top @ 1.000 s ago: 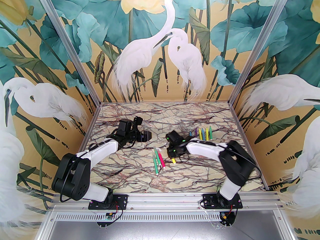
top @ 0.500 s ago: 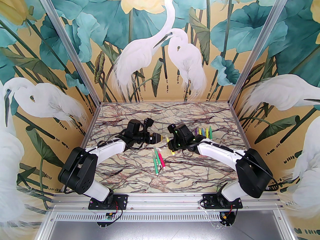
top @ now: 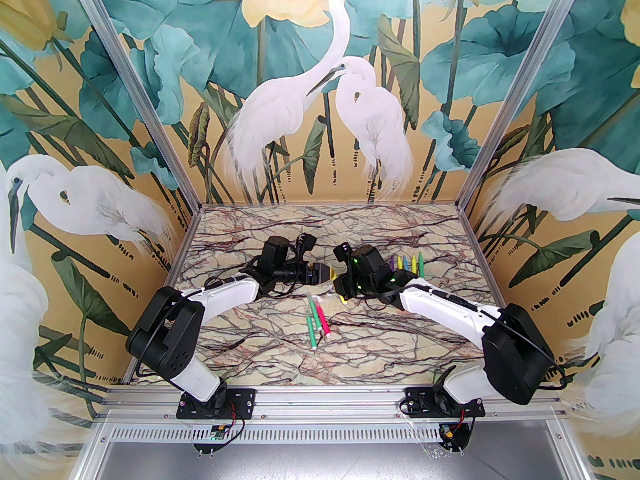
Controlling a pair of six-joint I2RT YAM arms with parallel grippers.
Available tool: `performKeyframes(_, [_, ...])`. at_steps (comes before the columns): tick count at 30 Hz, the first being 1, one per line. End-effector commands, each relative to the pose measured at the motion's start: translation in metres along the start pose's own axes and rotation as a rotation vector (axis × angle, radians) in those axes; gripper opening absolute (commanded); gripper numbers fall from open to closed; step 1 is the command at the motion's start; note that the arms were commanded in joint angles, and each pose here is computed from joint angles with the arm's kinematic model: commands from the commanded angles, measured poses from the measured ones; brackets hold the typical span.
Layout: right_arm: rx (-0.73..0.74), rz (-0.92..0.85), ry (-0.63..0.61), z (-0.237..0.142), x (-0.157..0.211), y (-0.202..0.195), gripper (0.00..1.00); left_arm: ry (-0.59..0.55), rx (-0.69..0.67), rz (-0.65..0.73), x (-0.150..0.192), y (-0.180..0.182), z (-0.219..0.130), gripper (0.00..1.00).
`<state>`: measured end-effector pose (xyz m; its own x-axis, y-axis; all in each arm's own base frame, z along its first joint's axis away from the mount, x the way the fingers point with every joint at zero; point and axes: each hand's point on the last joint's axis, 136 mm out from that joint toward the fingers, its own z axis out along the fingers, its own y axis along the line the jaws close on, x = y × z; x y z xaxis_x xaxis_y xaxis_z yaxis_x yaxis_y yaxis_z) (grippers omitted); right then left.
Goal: Open the pen caps
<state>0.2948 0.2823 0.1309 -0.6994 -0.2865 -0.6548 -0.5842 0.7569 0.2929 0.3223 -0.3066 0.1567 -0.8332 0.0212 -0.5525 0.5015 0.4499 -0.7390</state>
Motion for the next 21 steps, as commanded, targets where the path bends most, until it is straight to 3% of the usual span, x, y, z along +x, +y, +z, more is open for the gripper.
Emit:
performKeyframes(1, [-0.029, -0.027, -0.038, -0.0072, -0.0099, 0.0071, 0.00, -0.003, 0.052, 0.012, -0.0089, -0.0102, 0.0054, 0.60])
performKeyframes(21, [-0.065, -0.048, -0.042, -0.0077, -0.0095, 0.0132, 0.00, 0.006, 0.058, -0.002, -0.0106, -0.0080, 0.0118, 0.32])
